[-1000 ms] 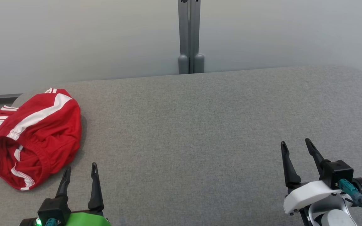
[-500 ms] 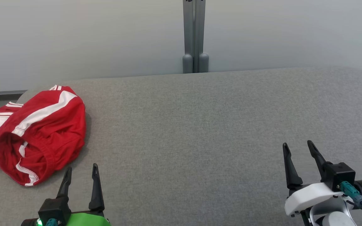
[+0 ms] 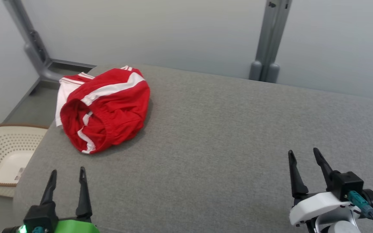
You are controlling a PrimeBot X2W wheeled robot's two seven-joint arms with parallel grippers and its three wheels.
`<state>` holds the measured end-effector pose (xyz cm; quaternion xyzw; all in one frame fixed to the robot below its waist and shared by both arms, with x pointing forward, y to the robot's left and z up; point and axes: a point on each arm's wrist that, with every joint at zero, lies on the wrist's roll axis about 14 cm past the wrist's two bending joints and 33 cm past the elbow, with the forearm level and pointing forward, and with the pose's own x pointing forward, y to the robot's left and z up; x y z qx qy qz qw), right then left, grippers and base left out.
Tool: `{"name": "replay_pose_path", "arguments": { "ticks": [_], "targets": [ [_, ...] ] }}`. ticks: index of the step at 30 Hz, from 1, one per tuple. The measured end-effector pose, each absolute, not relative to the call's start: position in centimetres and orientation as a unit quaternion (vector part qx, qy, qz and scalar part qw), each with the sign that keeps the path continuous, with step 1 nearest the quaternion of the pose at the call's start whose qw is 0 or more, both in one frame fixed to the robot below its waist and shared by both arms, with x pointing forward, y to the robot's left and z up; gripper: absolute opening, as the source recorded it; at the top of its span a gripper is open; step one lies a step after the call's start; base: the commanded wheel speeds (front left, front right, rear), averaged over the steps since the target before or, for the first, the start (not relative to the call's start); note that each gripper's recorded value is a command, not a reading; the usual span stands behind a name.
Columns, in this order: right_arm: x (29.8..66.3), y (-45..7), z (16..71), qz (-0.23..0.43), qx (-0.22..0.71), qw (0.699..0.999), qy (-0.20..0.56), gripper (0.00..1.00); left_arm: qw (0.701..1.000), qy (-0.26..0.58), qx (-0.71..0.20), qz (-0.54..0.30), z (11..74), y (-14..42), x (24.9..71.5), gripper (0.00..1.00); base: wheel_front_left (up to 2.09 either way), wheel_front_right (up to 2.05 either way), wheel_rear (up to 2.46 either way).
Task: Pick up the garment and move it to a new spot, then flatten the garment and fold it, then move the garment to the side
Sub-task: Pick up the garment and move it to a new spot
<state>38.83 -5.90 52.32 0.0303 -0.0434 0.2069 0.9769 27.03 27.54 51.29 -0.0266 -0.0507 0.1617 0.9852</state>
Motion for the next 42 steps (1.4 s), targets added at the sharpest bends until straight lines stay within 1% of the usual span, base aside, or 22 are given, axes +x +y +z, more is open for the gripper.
{"name": "replay_pose_path", "arguments": {
  "ticks": [6,11,17,24,27,31,37,42],
  "targets": [
    [39.2,2.9,54.2,0.324,0.031,0.943,-0.065,1.00,0.955,-0.057,-0.027,0.289,51.2,32.7,20.6,1.00,0.00,0.00,0.00],
    [39.0,7.5,53.9,0.384,0.032,0.921,-0.058,1.00,0.932,-0.051,-0.032,0.357,50.8,34.7,16.8,1.00,-0.02,-0.02,-0.02],
    [39.3,9.0,52.4,0.402,0.035,0.914,-0.040,1.00,0.924,-0.038,-0.031,0.378,50.4,34.6,15.8,1.00,-0.10,-0.10,-0.10],
    [39.5,8.9,52.1,0.400,0.036,0.915,-0.037,1.00,0.927,-0.034,-0.032,0.372,50.1,34.2,16.0,1.00,0.00,0.00,0.00],
    [39.6,8.6,52.2,0.395,0.036,0.917,-0.039,1.00,0.930,-0.031,-0.036,0.363,49.9,34.0,16.5,1.00,0.00,0.00,0.00],
    [39.9,8.0,52.3,0.385,0.036,0.921,-0.041,1.00,0.942,-0.013,-0.051,0.333,49.6,34.1,18.6,1.00,0.00,0.00,0.00],
    [40.1,6.9,51.7,0.372,0.028,0.927,-0.034,1.00,0.962,0.028,-0.069,0.261,50.0,34.6,24.3,1.00,0.00,0.00,0.00],
    [40.4,5.8,51.0,0.358,0.018,0.933,-0.023,1.00,0.967,0.082,-0.122,0.208,49.4,34.0,29.8,1.00,0.00,0.00,0.00]
  ]
}}
